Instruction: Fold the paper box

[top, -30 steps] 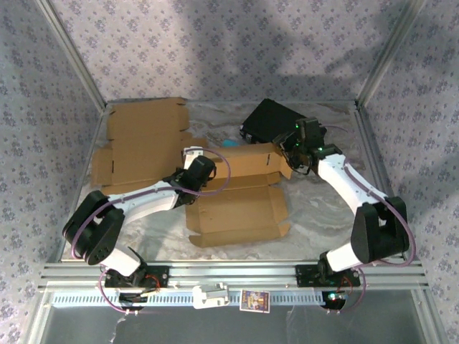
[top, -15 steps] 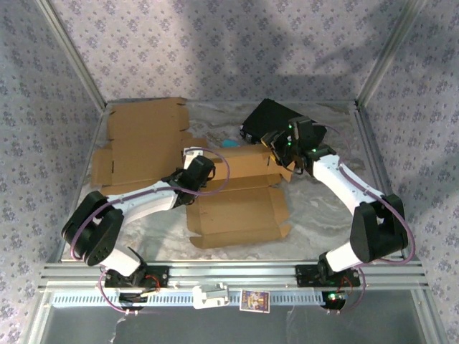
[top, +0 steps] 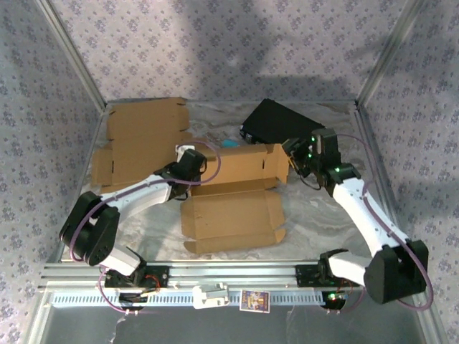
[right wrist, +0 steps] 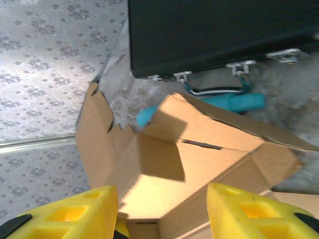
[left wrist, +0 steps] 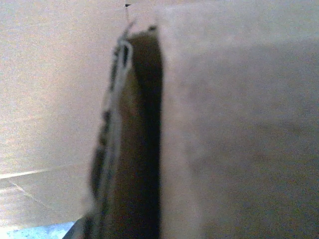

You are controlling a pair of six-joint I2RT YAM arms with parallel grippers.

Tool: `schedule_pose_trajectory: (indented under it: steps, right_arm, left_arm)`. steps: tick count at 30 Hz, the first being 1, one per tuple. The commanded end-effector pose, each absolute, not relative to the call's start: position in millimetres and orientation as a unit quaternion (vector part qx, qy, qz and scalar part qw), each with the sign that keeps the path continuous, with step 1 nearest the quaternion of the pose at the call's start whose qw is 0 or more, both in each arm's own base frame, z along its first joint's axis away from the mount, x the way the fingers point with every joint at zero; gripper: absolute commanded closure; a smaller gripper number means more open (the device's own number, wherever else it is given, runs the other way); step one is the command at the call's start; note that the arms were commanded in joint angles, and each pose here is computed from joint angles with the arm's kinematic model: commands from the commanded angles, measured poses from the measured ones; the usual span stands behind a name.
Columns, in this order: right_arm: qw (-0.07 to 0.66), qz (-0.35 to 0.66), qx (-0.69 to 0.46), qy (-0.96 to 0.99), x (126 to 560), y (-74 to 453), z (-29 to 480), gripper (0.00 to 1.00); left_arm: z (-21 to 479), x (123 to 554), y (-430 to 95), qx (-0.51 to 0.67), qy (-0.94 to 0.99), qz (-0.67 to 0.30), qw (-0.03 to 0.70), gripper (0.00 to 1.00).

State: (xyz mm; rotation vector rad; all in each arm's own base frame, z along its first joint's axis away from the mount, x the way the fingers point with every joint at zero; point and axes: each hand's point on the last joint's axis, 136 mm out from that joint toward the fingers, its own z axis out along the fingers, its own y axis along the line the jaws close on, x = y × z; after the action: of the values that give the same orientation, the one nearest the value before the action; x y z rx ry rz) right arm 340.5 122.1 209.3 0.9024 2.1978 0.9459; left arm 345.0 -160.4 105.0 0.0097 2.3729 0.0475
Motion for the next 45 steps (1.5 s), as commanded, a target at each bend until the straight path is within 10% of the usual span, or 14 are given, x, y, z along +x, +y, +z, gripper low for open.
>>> schedule_pose_trajectory:
  steps: [1, 16, 45]
  right_arm:
    - [0.255, 0.312, 0.319, 0.858, 314.6, 125.3, 167.7, 0.51]
    - [0.258, 0.238, 0.275, 0.895, 329.8, 130.6, 138.4, 0.43]
    - [0.259, 0.314, 0.196, 0.892, 364.2, 190.9, 188.7, 0.59]
  left_arm:
    - [119.9, 340.3, -169.2, 0.013, 0.936, -0.020, 0.351, 1.00]
    - [161.7, 363.0, -171.0, 0.005, 0.937, -0.070, 0.342, 1.00]
    - [178.2, 386.6, -174.2, 0.005, 0.933, -0.093, 0.348, 1.00]
